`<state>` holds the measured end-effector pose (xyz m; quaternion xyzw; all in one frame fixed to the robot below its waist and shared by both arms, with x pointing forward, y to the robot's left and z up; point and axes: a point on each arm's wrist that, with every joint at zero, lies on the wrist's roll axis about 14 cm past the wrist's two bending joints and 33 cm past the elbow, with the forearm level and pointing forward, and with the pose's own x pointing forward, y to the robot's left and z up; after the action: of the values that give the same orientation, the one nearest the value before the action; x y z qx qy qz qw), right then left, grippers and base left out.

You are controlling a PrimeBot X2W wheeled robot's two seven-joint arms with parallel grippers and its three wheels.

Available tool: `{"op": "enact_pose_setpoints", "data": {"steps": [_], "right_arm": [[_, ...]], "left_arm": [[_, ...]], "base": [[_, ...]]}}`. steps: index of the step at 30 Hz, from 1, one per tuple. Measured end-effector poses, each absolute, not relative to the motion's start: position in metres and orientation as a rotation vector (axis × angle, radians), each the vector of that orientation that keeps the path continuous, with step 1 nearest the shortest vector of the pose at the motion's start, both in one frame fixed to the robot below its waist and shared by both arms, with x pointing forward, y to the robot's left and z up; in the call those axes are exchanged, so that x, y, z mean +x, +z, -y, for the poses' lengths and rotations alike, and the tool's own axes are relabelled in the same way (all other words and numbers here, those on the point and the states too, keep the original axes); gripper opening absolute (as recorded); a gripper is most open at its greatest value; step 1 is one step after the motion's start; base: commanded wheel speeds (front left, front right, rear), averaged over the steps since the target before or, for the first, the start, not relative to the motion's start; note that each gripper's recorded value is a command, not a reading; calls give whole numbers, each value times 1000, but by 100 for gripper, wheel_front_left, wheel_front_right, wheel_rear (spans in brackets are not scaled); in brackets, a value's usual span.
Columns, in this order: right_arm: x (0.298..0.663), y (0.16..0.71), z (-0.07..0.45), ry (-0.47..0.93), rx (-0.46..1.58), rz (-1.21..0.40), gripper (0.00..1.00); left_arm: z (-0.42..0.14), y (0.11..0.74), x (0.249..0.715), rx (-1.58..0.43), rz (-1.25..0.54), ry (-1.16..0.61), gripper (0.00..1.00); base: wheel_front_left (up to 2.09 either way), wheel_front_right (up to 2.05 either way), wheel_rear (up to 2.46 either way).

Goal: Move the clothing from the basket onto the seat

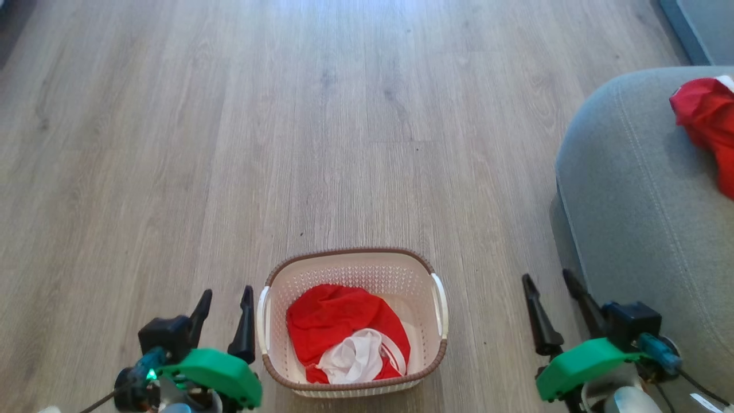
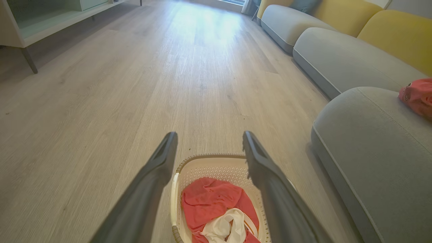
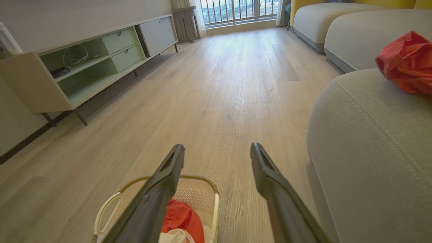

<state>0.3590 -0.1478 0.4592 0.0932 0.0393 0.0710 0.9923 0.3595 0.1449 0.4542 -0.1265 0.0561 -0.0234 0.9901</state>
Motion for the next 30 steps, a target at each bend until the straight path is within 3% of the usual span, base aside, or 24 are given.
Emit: {"op": "enact_pose_setpoints", "data": {"steps": [30], "right_arm": [[350, 448, 165, 86, 158, -112, 100]], "left_arm": [[-147, 464, 366, -240, -74, -58, 100]], "base": [[0, 0, 0]]}}
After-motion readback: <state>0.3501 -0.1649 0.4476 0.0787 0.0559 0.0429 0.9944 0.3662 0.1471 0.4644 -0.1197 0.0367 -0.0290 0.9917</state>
